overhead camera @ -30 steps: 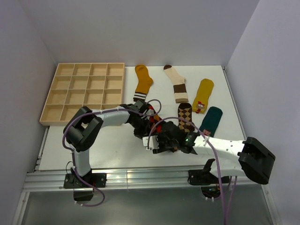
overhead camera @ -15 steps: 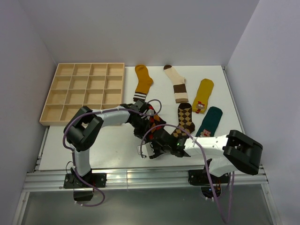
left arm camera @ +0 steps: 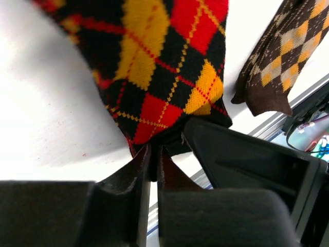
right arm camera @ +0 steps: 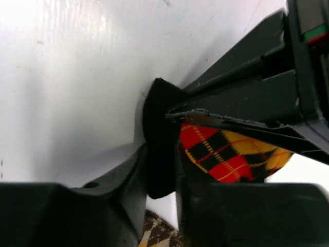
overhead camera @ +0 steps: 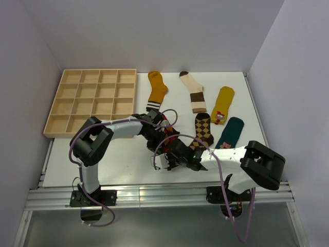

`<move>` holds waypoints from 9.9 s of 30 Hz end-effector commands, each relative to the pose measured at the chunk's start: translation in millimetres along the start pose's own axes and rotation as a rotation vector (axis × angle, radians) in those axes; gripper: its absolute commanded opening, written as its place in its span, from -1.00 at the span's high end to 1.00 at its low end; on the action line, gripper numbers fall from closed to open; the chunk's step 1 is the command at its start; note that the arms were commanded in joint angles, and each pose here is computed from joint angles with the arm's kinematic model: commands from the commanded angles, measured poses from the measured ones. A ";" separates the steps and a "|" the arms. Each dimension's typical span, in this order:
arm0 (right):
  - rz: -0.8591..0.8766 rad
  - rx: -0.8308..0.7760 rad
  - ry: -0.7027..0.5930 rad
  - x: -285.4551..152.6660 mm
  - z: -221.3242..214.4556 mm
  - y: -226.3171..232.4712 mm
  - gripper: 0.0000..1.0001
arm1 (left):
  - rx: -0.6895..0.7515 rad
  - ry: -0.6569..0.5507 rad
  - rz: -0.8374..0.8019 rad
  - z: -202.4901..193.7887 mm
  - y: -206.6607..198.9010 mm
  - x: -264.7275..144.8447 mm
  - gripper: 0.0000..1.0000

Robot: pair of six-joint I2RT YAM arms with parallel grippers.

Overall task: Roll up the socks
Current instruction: Roll the sock at the center of the board.

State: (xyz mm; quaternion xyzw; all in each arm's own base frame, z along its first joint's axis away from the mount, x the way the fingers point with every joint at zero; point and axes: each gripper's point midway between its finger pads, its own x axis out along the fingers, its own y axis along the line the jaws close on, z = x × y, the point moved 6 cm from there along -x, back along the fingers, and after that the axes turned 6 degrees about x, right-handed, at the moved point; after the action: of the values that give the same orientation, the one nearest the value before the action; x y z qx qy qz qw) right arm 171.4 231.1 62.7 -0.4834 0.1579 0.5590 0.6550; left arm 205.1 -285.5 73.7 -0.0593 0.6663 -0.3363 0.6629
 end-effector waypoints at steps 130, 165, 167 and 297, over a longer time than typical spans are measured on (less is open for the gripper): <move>0.850 1.291 0.384 36.4 -86.3 -66.6 0.82 | 0.527 -0.731 -0.108 19.1 -28.5 8.9 -0.09; 0.186 0.975 -0.080 -66.7 -88.3 -112.8 0.07 | -0.021 -0.328 -0.137 -21.2 28.4 6.9 0.99; 0.154 0.899 -0.088 -71.5 -82.9 -104.5 0.04 | -0.072 -0.269 -0.144 -22.1 35.2 6.7 0.99; 0.778 1.063 0.119 -4.6 -65.9 -83.9 0.28 | 0.490 -0.601 -0.266 -22.9 -38.4 41.1 1.00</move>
State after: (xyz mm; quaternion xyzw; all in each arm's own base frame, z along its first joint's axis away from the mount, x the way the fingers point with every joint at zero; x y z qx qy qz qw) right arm 244.0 180.1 68.1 0.0278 0.6833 0.5615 0.4658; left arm 178.8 -325.2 61.5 -0.0524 0.3127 -0.5096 0.7999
